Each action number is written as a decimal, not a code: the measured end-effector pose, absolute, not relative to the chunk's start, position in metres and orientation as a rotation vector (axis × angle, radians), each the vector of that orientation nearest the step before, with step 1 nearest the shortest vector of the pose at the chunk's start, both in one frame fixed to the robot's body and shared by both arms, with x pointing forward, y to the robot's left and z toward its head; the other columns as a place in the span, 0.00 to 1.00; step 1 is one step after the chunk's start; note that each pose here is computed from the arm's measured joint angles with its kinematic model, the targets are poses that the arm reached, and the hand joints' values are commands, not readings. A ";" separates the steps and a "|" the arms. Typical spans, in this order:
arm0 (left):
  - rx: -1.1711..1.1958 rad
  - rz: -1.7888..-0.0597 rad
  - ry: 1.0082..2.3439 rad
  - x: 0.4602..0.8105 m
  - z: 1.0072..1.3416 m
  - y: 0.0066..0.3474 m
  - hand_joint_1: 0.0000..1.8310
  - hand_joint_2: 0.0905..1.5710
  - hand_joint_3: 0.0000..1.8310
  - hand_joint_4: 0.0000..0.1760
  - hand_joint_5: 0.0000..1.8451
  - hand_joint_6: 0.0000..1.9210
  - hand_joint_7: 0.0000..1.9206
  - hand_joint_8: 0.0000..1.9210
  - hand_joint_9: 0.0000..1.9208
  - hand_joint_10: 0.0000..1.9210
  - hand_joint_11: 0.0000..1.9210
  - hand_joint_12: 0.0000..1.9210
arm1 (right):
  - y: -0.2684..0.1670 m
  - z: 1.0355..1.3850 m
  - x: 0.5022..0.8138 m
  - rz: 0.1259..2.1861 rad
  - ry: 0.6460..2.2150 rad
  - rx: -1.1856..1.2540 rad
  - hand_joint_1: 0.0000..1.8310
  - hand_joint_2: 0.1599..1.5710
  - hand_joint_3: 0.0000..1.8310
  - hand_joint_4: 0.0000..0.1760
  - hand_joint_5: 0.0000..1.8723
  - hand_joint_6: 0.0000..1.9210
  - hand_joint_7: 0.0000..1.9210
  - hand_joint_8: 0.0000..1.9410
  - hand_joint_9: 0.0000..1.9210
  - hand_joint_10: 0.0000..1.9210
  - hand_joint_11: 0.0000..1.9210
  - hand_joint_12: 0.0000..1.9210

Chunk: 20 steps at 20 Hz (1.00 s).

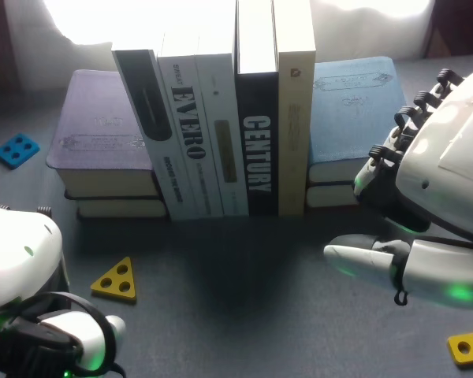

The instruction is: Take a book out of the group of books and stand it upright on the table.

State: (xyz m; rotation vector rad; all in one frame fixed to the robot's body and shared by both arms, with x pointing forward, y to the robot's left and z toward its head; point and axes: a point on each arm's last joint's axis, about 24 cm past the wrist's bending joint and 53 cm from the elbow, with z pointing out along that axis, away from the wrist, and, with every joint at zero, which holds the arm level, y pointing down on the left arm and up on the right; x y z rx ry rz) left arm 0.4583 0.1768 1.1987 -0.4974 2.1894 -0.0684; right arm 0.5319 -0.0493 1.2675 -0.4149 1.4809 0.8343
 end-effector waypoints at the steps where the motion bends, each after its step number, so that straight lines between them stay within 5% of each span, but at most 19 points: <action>1: -0.498 -0.067 2.191 0.458 1.198 0.177 0.22 0.84 0.01 0.10 0.11 0.00 0.12 0.00 0.09 0.01 0.00 0.33 | -0.049 1.267 0.532 0.833 1.482 -0.416 0.03 0.77 0.02 0.00 0.00 0.00 0.00 0.00 0.00 0.00 0.00 0.00; 6: -0.492 -0.066 2.187 0.457 1.199 0.177 0.18 0.86 0.01 0.02 0.07 0.00 0.09 0.00 0.10 0.00 0.00 0.34 | -0.049 1.267 0.531 0.829 1.476 -0.424 0.01 0.77 0.01 0.00 0.00 0.00 0.00 0.00 0.00 0.00 0.00 0.00; 10: -0.492 -0.065 2.190 0.457 1.199 0.177 0.20 0.85 0.00 0.10 0.07 0.00 0.10 0.00 0.09 0.00 0.00 0.31 | -0.053 1.272 0.534 0.808 1.465 -0.381 0.04 0.77 0.01 0.00 0.01 0.00 0.00 0.00 0.00 0.00 0.00 0.00; 20: -0.494 -0.062 2.190 0.456 1.198 0.177 0.04 0.84 0.00 0.30 0.06 0.00 0.07 0.00 0.06 0.00 0.00 0.21 | -0.062 1.291 0.553 0.731 1.336 -0.120 0.00 0.73 0.00 0.04 0.02 0.01 0.00 0.00 0.00 0.00 0.00 0.00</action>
